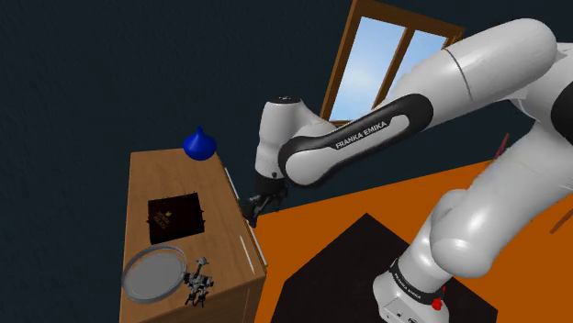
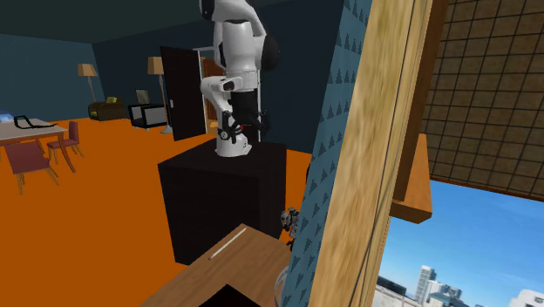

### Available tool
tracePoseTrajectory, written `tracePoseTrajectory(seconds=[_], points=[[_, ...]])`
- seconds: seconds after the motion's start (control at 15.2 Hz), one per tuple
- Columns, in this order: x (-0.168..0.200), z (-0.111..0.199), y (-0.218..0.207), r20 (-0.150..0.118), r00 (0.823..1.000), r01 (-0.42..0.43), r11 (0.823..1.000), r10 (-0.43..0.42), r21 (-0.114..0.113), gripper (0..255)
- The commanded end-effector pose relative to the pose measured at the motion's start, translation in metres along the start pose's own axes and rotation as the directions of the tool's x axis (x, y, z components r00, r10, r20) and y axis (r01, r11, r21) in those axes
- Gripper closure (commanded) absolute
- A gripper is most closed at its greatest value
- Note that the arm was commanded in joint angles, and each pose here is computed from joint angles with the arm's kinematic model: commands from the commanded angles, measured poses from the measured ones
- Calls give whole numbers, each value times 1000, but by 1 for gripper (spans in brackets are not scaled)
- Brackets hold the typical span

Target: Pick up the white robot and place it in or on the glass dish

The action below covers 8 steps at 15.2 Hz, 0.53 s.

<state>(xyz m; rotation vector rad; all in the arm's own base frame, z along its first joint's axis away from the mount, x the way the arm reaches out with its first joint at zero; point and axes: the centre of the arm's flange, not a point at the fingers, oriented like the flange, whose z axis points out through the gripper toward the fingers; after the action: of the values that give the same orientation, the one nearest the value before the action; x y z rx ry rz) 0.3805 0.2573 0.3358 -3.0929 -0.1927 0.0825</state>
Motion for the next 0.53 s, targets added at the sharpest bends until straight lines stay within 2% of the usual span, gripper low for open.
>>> tracePoseTrajectory(seconds=[0.0,0.46], points=[[8,17,-19,-9,1000,17,1000,-17,-9,0],[39,80,-82,-35,996,76,996,-77,-47,0]])
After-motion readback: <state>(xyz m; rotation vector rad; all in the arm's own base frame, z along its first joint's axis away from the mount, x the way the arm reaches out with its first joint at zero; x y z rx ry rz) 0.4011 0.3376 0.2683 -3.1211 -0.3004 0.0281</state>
